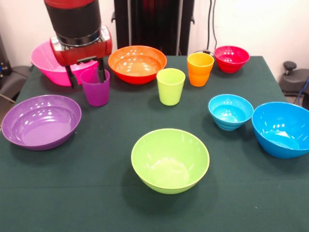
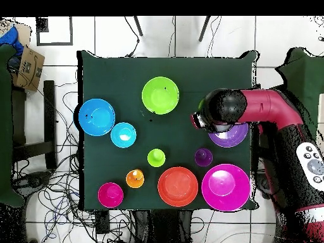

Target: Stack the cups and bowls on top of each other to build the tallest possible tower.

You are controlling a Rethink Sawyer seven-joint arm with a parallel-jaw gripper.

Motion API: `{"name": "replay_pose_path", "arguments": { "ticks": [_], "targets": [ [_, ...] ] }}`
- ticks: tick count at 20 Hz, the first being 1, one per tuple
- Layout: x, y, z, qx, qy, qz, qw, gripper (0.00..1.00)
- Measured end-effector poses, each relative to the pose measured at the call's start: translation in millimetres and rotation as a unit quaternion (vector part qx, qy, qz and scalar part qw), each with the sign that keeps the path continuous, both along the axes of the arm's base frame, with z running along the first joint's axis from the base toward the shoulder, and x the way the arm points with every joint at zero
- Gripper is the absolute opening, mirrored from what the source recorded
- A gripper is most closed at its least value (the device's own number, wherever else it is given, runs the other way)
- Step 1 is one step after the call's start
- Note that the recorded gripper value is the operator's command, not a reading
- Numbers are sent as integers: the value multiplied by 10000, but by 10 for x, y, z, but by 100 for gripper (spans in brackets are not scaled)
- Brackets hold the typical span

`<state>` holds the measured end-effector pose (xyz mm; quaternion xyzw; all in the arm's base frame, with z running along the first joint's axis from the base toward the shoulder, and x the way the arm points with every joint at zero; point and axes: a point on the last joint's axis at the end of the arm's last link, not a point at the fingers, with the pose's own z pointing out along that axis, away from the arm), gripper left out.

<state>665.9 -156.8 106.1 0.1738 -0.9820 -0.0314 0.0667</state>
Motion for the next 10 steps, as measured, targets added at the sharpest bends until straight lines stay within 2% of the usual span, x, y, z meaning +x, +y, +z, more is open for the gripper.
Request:
{"name": "replay_pose_path", "arguments": {
  "ticks": [3, 10],
  "targets": [
    [2, -68, 44, -26, -31, -44, 10000, 100],
    [-2, -71, 25, -9, -24, -52, 10000, 100]
  ]
}}
